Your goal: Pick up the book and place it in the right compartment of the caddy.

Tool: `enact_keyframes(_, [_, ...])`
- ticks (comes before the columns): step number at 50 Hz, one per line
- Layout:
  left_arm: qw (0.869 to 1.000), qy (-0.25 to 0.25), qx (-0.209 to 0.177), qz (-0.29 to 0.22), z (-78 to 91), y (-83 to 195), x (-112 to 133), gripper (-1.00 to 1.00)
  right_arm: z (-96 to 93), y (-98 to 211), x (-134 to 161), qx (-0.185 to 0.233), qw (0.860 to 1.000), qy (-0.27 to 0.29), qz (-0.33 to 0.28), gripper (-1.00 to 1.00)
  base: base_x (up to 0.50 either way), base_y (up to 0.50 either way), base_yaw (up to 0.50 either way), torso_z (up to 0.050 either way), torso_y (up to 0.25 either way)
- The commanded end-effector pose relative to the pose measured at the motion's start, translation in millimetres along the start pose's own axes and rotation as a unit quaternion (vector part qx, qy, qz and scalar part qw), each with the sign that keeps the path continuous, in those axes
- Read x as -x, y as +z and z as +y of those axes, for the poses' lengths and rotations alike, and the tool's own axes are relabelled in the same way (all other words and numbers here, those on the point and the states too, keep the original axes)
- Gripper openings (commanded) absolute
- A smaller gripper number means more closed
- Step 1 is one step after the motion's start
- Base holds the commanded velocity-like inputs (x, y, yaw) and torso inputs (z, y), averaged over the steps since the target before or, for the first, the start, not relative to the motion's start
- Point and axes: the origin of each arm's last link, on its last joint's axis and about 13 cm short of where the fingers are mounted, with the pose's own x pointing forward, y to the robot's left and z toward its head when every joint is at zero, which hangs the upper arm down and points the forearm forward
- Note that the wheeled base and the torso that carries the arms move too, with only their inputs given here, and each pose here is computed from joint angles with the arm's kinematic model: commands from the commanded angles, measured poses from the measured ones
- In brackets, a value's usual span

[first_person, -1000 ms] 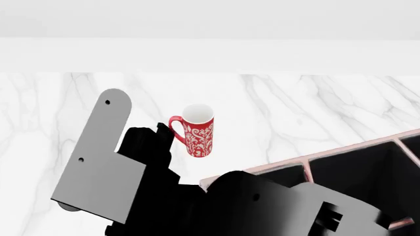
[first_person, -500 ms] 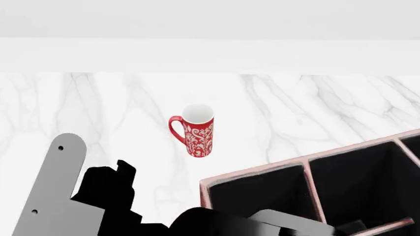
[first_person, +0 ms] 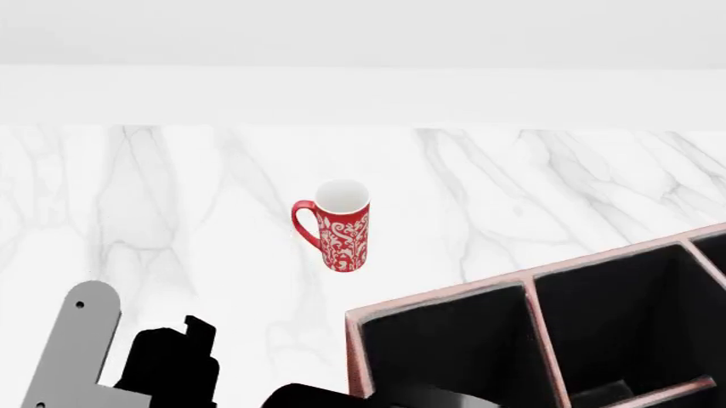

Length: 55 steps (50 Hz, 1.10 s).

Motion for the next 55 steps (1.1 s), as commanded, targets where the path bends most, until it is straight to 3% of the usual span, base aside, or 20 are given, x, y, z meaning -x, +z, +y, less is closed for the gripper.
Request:
enact_keyframes(1, [1.0, -0.002, 0.0, 0.001, -0.9, -0.7, 0.1, 1.0, 8.1, -3.6, -14.4, 0.009, 1.0, 0.014, 0.02, 1.0, 0.0, 0.0, 0.0, 0.0, 0.0])
enact_keyframes(55, [1.0, -0.001, 0.0, 0.005, 2.0, -5.7, 1.0, 1.0, -8.9, -51.3, -67.4, -0.035, 0.993, 0.03, 0.111, 1.0, 0.0, 0.0, 0.0, 0.0, 0.0])
